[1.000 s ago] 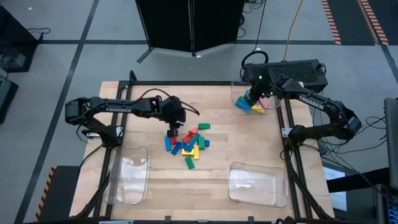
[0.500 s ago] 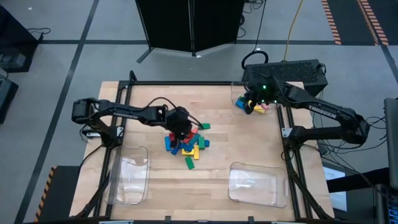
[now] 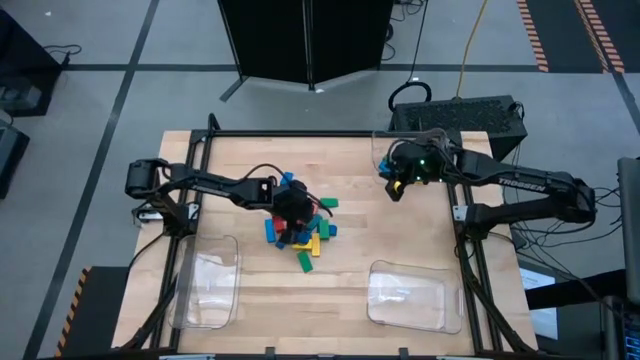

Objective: Sort blocks by size
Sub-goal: Put the blue rectangle block into the top transparent bin

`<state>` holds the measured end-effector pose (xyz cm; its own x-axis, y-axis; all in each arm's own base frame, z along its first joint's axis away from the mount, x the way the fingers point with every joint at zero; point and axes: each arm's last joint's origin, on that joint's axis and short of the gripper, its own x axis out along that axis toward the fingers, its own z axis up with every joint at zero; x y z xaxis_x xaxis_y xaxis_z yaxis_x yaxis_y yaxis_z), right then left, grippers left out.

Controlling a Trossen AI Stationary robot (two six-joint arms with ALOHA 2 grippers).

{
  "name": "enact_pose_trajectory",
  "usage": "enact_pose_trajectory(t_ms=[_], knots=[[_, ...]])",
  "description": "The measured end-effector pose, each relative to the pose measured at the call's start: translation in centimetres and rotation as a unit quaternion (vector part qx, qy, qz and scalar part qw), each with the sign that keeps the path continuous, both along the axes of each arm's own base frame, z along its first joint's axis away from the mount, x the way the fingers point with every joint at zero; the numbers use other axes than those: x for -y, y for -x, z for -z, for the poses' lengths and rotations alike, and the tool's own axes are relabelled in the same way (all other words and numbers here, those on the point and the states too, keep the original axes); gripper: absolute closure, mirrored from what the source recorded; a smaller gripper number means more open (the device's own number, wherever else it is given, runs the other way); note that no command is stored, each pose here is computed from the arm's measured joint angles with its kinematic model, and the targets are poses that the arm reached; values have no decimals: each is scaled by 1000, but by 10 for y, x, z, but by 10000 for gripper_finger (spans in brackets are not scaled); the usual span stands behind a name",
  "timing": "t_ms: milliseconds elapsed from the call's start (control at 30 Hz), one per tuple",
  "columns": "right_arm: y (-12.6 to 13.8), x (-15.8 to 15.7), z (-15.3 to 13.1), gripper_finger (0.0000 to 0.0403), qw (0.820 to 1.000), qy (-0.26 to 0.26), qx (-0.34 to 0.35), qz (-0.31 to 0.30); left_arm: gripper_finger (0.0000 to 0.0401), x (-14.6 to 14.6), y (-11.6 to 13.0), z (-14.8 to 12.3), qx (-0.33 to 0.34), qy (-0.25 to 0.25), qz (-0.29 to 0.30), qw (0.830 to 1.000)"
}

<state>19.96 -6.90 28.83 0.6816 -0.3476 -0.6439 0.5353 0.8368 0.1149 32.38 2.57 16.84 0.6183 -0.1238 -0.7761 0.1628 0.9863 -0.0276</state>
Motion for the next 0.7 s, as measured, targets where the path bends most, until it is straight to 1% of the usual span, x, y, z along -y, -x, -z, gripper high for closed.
enact_pose_trajectory(t_ms=[167,267,500,600,700], knots=[[-2,-5,0,259,1000,7,1,10,120,0,-2,7,-14,27,-34,999],[-2,-7,0,259,1000,6,2,7,95,-1,-5,13,-19,38,-49,998],[-4,-10,-1,259,1000,6,11,12,89,-2,-13,31,-28,58,-104,993],[-4,-10,-1,259,1000,4,12,13,89,-4,-12,41,-47,47,-136,988],[-4,-10,-1,259,1000,4,12,14,100,-6,-13,45,-50,37,-158,985]])
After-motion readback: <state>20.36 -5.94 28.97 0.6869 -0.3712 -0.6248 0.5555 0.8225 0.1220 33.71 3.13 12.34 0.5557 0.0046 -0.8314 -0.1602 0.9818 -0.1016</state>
